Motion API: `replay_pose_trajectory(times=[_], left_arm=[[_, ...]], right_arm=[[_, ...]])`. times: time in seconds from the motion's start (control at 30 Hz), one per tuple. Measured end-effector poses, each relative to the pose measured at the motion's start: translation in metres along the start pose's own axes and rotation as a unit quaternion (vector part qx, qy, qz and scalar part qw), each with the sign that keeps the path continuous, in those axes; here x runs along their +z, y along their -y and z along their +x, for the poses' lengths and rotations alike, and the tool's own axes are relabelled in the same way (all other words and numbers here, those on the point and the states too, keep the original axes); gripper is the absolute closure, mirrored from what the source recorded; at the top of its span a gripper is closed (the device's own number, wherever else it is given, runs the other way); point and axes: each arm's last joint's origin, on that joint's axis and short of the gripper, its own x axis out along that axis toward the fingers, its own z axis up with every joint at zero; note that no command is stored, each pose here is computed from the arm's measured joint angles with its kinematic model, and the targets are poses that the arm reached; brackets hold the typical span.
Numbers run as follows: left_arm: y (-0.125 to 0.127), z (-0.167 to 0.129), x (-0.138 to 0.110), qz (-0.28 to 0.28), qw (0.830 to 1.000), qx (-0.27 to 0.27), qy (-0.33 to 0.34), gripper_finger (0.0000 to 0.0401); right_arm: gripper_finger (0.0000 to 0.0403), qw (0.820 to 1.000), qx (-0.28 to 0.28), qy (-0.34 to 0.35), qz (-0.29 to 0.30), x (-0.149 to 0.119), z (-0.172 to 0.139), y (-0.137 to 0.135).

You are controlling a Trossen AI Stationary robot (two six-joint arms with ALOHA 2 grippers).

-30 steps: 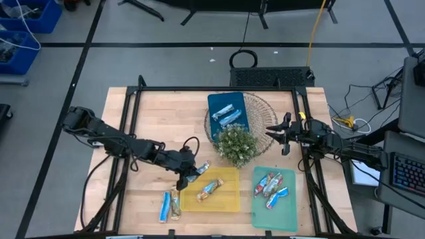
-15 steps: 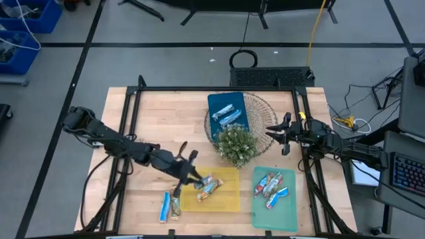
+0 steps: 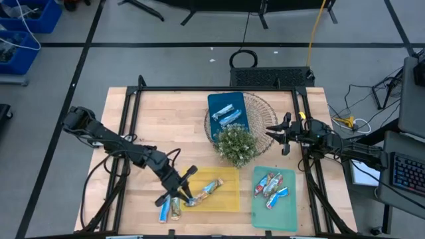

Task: Pick and place Granola Bars by type
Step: Put the yellow granola bar into the yellow bin

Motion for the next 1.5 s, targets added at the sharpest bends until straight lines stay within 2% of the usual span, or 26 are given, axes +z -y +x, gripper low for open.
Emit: replay_pose_trajectory(times=[0.17,0.23,0.3,0.5,0.7,0.73,0.8,0.83,0.9,0.97,1.0,1.03,1.1,1.2,1.3,1.4,1.5], left_arm=[[-0.002,0.0,-0.002,-0.01,0.999,0.034,-0.012,0.0388],[-0.004,0.0,-0.003,-0.018,0.997,0.076,-0.025,0.0388],[-0.008,-0.001,-0.004,-0.028,0.988,0.146,-0.036,0.0388],[-0.021,-0.008,-0.006,-0.046,0.937,0.343,-0.056,0.038],[-0.027,-0.015,-0.008,-0.043,0.881,0.465,-0.075,0.0389],[-0.027,-0.015,-0.008,-0.041,0.877,0.472,-0.078,0.0389],[-0.028,-0.015,-0.01,-0.041,0.879,0.467,-0.084,0.0389],[-0.028,-0.015,-0.01,-0.043,0.889,0.448,-0.082,0.0389],[-0.027,-0.012,-0.01,-0.048,0.921,0.38,-0.071,0.0389],[-0.025,-0.01,-0.009,-0.059,0.956,0.283,-0.057,0.0389],[-0.024,-0.009,-0.009,-0.069,0.966,0.244,-0.05,0.0389],[-0.023,-0.008,-0.009,-0.083,0.973,0.213,-0.044,0.0388],[-0.024,-0.009,-0.01,-0.12,0.973,0.191,-0.042,0.0389],[-0.025,-0.011,-0.019,-0.195,0.957,0.202,-0.071,0.0389],[-0.028,-0.013,-0.025,-0.273,0.925,0.229,-0.132,0.0389],[-0.031,-0.015,-0.026,-0.322,0.875,0.285,-0.222,0.0389],[-0.032,-0.015,-0.03,-0.345,0.827,0.325,-0.303,0.0389]], right_arm=[[0.0309,1.0,0.0,0.0,0.0,0.0,0.0,0.0],[0.0309,1.0,0.0,0.0,0.0,0.0,0.0,0.0],[0.0309,1.0,0.0,0.0,0.0,0.0,0.0,0.0],[0.0309,1.0,0.0,0.0,0.0,0.0,0.0,0.0],[0.0309,1.0,0.0,0.0,0.0,0.0,0.0,0.0],[0.0309,1.0,0.0,0.0,0.0,0.0,0.0,0.0],[0.0309,1.0,0.0,0.0,0.0,0.0,0.0,0.0],[0.0309,1.0,0.0,0.0,0.0,0.0,0.0,0.0],[0.0309,1.0,0.0,0.0,0.0,0.0,0.0,0.0],[0.0309,1.0,0.0,0.0,0.0,0.0,0.0,0.0],[0.0309,1.0,0.0,0.0,0.0,0.0,0.0,0.0],[0.0309,1.0,0.0,0.0,0.0,0.0,0.0,0.0],[0.0309,1.0,0.0,0.0,0.0,0.0,0.0,0.0],[0.0309,1.0,0.0,0.0,0.0,0.0,0.0,0.0],[0.0309,1.0,0.0,0.0,0.0,0.0,0.0,0.0],[0.0309,1.0,0.0,0.0,0.0,0.0,0.0,0.0],[0.0309,1.0,0.0,0.0,0.0,0.0,0.0,0.0]])
